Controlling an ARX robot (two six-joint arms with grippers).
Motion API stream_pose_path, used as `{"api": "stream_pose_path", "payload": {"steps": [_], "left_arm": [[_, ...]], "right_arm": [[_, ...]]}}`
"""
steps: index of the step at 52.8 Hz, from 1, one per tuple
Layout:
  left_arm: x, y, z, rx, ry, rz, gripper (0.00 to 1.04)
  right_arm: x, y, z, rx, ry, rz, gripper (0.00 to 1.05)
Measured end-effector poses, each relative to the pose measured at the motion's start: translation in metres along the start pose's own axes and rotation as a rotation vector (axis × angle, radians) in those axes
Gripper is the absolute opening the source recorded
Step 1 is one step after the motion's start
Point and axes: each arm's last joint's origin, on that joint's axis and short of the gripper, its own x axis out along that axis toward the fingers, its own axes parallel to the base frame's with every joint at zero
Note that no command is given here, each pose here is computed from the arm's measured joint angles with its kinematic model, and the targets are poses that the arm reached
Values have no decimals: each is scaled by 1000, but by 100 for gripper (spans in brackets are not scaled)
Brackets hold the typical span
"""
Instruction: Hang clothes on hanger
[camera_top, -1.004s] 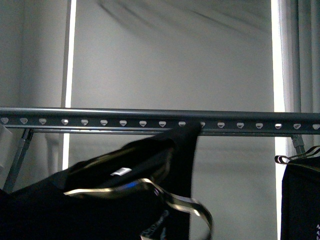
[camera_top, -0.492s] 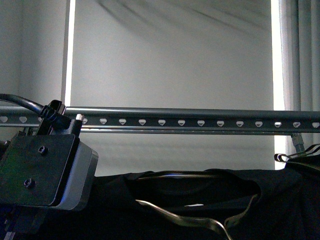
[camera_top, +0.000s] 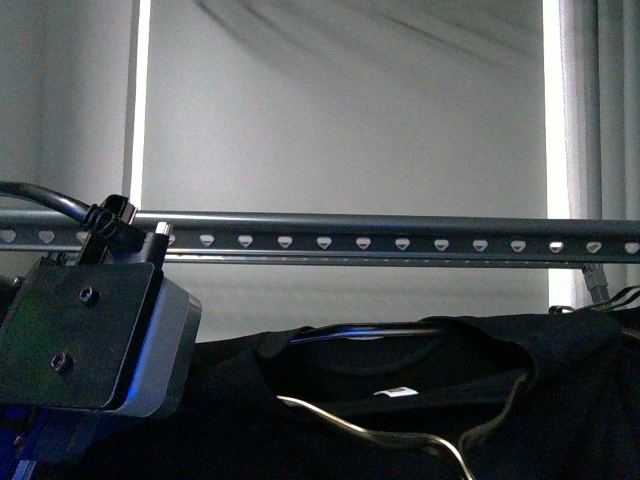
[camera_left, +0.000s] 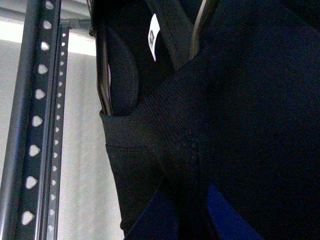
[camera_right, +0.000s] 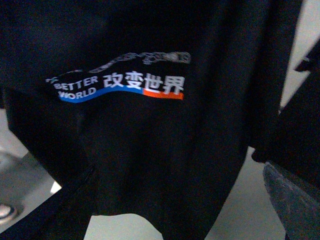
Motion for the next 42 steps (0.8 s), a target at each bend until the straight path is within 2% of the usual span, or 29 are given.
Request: {"api": "stream_pose_path", "payload": {"steps": [3, 5, 10, 11, 18, 24, 31, 42], "left_arm": [[0, 0, 1, 4, -4, 0, 5], [0, 0, 0, 2, 0, -1, 5], [-1, 0, -2, 2, 9, 0, 5], [-1, 0, -2, 2, 9, 0, 5], [0, 0, -2, 4, 9, 0, 5], [0, 0, -1, 4, 7, -1, 5], [0, 0, -1, 4, 8, 0, 5], [0, 0, -1, 5, 9, -1, 5]], "right_arm": [[5, -15, 12, -144, -43, 12, 97], [12, -28, 24, -307, -77, -27, 97], [24, -46, 44, -545, -123, -101, 97], [28, -51, 49, -636, -136, -122, 97], [49, -70, 73, -966, -199, -171, 97], [73, -84, 94, -1221, -224, -168, 97], [99, -94, 110, -1398, -195, -144, 97], [121, -92, 125, -1479, -190, -127, 97]]}}
